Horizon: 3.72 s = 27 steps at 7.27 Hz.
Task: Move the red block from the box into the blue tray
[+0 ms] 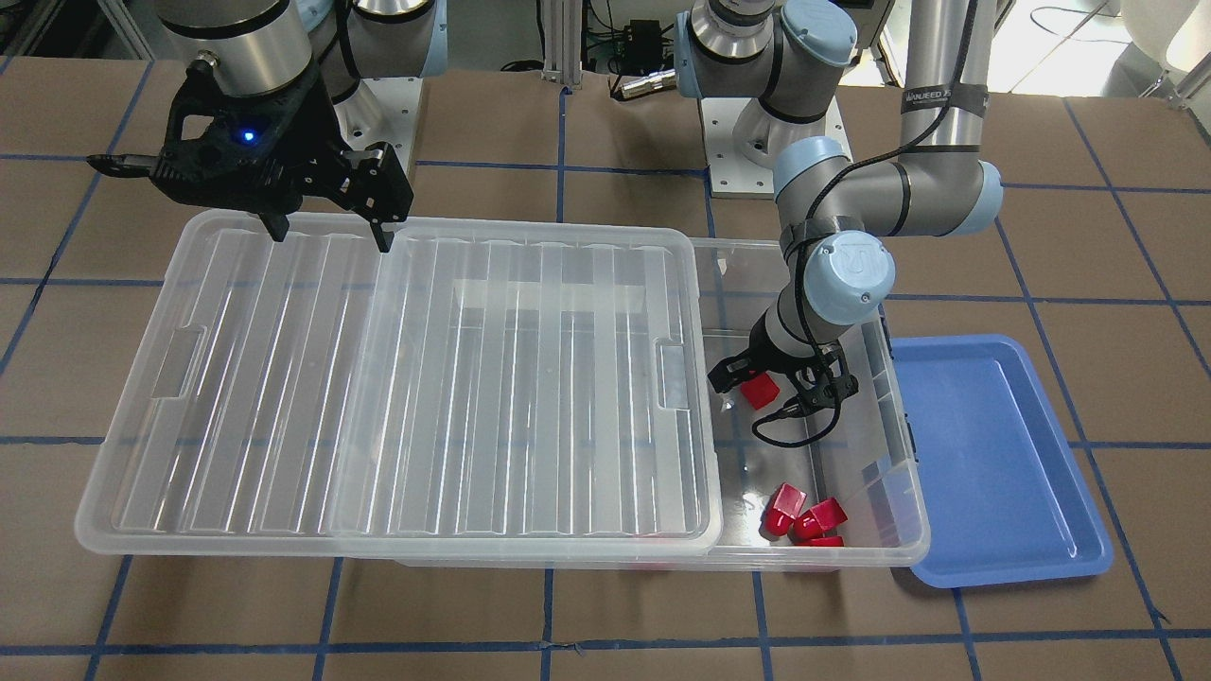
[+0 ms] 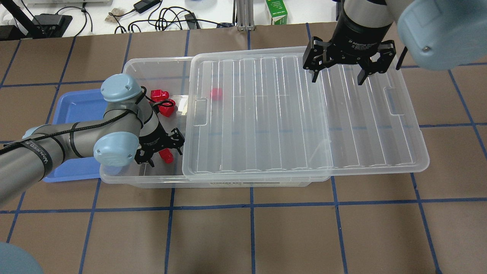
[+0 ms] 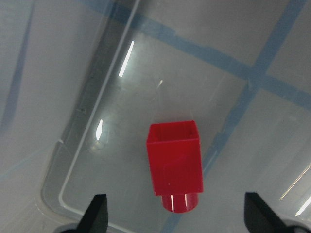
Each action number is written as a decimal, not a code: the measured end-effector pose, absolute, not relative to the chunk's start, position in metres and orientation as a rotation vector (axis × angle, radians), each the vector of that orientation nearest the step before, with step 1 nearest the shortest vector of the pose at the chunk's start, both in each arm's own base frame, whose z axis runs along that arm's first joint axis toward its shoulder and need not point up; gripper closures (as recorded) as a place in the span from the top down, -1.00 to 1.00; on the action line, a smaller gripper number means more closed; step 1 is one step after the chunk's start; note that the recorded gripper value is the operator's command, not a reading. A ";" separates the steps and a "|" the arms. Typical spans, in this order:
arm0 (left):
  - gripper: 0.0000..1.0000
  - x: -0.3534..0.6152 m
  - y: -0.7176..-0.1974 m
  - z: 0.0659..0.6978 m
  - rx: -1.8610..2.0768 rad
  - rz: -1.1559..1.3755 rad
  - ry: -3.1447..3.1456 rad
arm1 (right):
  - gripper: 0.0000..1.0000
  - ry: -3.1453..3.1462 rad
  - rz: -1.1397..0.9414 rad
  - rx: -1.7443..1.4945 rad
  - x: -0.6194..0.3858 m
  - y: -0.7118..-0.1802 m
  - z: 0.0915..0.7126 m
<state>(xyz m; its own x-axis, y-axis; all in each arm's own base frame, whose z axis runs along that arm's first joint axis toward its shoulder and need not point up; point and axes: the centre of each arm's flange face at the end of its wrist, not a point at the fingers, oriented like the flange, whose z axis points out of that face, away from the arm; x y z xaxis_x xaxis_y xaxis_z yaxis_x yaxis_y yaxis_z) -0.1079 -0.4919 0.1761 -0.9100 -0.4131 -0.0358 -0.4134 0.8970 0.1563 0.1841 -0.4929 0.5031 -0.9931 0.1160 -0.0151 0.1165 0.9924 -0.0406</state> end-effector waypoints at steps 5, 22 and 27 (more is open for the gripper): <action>-1.00 -0.109 -0.503 0.205 -0.582 0.120 3.097 | 1.00 3.120 -0.065 0.182 0.184 -0.493 0.503; 0.87 0.195 -0.578 0.204 0.018 0.094 3.184 | 1.00 3.182 0.059 -0.201 -0.103 -0.503 0.352; 1.00 0.125 -0.601 0.310 0.004 0.146 3.230 | 1.00 3.139 -0.054 -0.202 -0.013 -0.512 0.337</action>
